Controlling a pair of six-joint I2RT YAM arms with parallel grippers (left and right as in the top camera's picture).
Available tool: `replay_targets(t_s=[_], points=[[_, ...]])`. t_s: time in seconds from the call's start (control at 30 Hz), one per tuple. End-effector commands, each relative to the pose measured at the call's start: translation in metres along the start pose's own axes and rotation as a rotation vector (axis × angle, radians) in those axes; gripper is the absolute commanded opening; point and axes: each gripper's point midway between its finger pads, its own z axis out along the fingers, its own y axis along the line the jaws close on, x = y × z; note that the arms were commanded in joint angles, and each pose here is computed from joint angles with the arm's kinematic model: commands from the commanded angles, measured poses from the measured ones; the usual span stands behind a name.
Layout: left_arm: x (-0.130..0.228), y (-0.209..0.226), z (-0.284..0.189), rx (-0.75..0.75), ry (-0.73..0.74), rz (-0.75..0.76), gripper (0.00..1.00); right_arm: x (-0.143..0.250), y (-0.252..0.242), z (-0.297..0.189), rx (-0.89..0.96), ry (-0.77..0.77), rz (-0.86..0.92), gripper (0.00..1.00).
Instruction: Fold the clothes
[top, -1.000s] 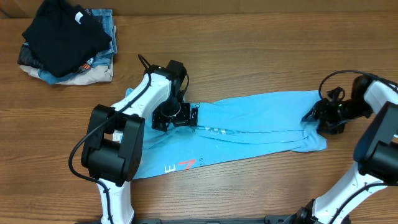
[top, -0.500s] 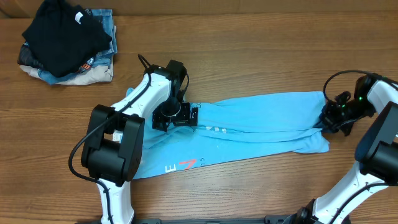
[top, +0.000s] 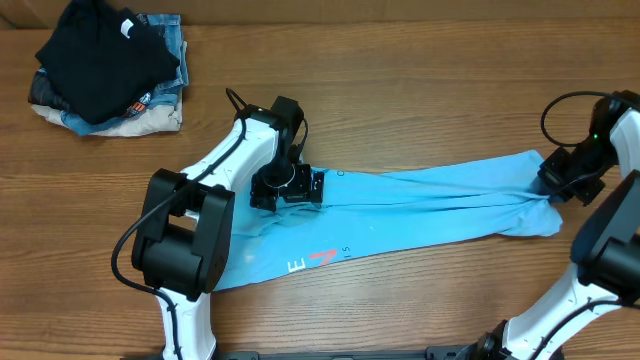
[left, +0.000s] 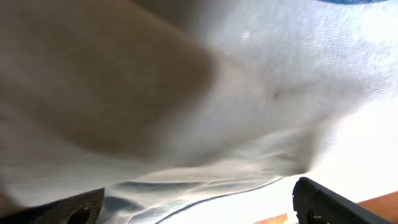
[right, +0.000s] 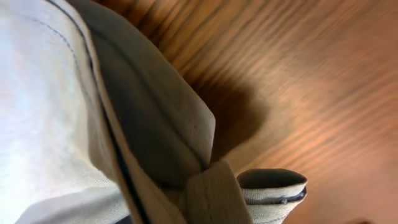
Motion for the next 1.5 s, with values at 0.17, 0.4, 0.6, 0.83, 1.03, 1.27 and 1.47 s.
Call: replay_targets(t_s=[0.17,0.4,0.6,0.83,1.03,1.27,1.47], points=[[-0.009,-0.023,-0.066,0.088,-0.215,0.091,1.00,-0.013,-0.014,-0.041,0.031,-0.155,0.040,0.04],[-0.002,-0.023,-0.090,0.079,-0.270,0.101,1.00,-0.002,-0.017,-0.042,0.049,-0.123,0.062,0.04],[0.000,-0.018,-0.088,0.051,-0.261,0.077,1.00,0.010,-0.006,-0.065,0.062,-0.198,0.060,0.04],[-0.003,-0.015,-0.094,0.060,-0.280,0.049,1.00,0.048,0.035,-0.085,0.061,-0.256,-0.087,0.04],[-0.001,0.002,-0.097,0.057,-0.260,-0.015,1.00,0.077,0.053,-0.081,0.199,-0.303,-0.122,0.04],[0.004,0.018,-0.099,0.049,-0.232,-0.066,1.00,0.112,0.083,-0.065,0.234,-0.302,-0.252,0.04],[0.007,0.023,-0.099,0.044,-0.215,-0.084,1.00,0.133,0.089,-0.039,0.259,-0.266,-0.297,0.05]])
